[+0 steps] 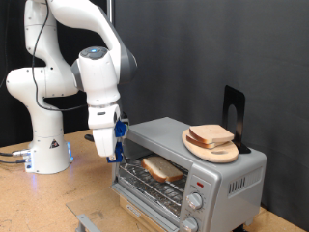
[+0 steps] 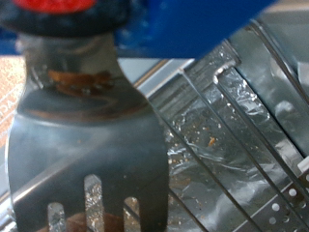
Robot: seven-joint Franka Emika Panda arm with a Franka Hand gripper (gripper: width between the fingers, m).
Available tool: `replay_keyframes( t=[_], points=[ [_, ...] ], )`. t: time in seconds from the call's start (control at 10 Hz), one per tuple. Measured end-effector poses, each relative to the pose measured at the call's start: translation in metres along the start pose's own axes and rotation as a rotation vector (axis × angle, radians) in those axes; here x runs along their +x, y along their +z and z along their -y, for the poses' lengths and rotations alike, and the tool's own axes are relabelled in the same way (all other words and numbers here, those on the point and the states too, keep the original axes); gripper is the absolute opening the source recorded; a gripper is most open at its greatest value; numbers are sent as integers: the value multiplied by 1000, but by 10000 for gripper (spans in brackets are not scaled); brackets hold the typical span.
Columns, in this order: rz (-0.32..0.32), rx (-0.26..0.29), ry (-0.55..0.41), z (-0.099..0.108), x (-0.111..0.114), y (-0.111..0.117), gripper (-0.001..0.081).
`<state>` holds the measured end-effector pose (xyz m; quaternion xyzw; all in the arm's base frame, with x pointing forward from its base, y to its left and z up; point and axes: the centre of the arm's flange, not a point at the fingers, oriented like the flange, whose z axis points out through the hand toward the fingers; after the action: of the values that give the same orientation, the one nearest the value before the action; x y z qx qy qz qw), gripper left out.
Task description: Make a piece of toast with the oven
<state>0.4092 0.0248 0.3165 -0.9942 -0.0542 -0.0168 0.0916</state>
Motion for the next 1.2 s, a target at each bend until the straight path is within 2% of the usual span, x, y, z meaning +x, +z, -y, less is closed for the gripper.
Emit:
replay_keyframes(
  t=[0.2,0.4,0.8,1.0,1.2],
  points=[
    [3,-5,1,7,0,1,482],
    [15,-18,-10,6,-2,4,482],
    [71,-55,-20,-22,-19,13,482],
    [91,-36,-26,-41,-27,9,482],
    [80,16,0,-56,-33,-3,482]
  ],
)
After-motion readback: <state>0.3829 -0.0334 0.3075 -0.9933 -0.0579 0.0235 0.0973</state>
